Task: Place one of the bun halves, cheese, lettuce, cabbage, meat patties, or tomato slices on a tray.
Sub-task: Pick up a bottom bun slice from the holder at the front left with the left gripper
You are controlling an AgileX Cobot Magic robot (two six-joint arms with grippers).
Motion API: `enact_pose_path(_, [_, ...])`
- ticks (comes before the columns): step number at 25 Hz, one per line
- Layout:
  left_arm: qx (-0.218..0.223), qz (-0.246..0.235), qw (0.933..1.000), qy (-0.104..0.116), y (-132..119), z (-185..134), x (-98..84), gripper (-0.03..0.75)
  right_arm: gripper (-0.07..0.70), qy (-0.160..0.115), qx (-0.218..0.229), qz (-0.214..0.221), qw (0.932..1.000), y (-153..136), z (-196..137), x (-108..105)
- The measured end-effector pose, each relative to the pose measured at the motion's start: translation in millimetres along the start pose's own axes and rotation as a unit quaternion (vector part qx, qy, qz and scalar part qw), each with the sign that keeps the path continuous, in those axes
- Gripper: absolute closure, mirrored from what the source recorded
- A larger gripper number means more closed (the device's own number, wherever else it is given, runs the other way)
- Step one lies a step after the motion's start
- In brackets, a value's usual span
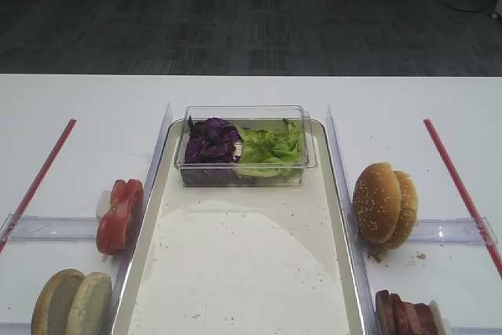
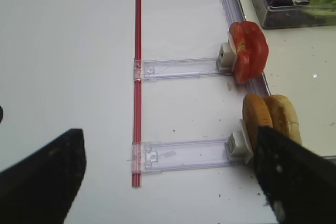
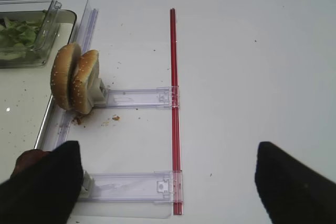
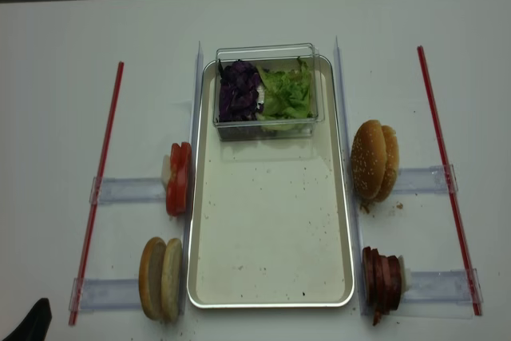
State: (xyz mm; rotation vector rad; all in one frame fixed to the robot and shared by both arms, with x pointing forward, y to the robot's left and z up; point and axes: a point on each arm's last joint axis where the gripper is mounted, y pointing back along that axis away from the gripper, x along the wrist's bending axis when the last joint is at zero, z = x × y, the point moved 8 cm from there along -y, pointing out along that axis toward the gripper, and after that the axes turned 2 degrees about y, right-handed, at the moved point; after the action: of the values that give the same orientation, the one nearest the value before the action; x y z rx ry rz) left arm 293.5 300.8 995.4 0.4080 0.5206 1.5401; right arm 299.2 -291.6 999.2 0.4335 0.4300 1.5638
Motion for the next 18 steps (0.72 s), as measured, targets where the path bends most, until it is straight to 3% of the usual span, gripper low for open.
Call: enact_pose_path(18, [0.000, 0.000, 1.0000, 0.000, 0.0, 0.0, 0.0, 0.118, -0.045, 0.000, 0.000, 0.000, 1.0000, 0.0, 0.0, 0.0])
